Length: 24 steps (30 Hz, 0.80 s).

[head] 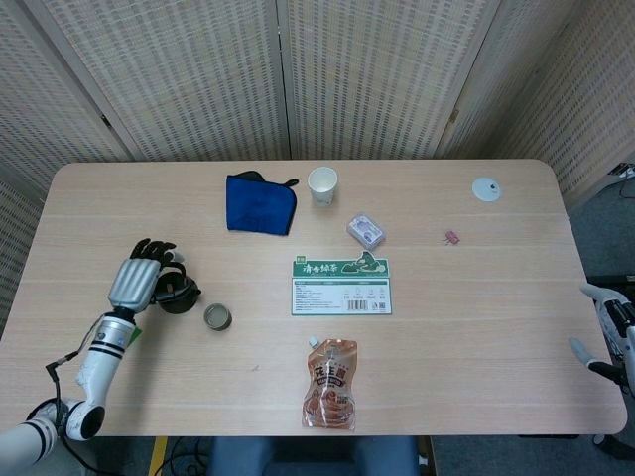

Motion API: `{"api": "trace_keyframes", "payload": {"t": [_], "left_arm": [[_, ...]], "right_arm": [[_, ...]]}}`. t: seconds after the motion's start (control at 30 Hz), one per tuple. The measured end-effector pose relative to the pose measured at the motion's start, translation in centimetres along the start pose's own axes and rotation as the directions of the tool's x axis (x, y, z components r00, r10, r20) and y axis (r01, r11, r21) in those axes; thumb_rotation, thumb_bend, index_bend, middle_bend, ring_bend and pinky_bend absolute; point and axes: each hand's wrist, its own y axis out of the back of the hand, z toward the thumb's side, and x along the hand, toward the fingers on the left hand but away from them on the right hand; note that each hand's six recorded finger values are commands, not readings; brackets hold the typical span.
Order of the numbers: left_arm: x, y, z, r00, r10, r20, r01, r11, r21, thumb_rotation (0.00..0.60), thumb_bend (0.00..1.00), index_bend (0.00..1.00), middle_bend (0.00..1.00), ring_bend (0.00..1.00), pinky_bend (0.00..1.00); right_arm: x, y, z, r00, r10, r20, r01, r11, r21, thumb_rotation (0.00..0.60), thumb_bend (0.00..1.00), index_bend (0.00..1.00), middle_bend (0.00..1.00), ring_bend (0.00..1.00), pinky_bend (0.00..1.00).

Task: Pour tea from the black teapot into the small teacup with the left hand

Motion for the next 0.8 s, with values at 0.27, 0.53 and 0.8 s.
{"api": "trace_keyframes", "payload": {"t": [0.27,0.53,0.8], "left_arm": [[-1.9,1.5,0.6,0.999,0.049,-0.009,-0.049,0.996,-0.078,0.085,0.17,0.32,0.18,0.12,0.04],[-6.0,3.6,0.7,0.996,0.067,-0.052,-0.071,0.994,-0.079,0.304,0.17,0.32,0.18,0.12,0.04],[-11.8,5.3,-1.3,0.980,0.093,-0.176,-0.105,0.993,-0.061,0.573,0.17,0.33,0.18,0.12,0.04]], "right_arm": [[-0.2,-0.3,-0.1,1.000,0.020,-0.006,-0.020,1.000,0.006,0.600,0.20,0.26,0.29,0.22,0.19],[-0.6,-1.3,0.4,0.997,0.072,-0.036,-0.072,0.997,0.011,0.600,0.20,0.26,0.29,0.22,0.19],[-1.0,-2.7,1.4,0.990,0.112,-0.084,-0.112,0.994,0.009,0.600,0.20,0.26,0.29,0.22,0.19]]}}
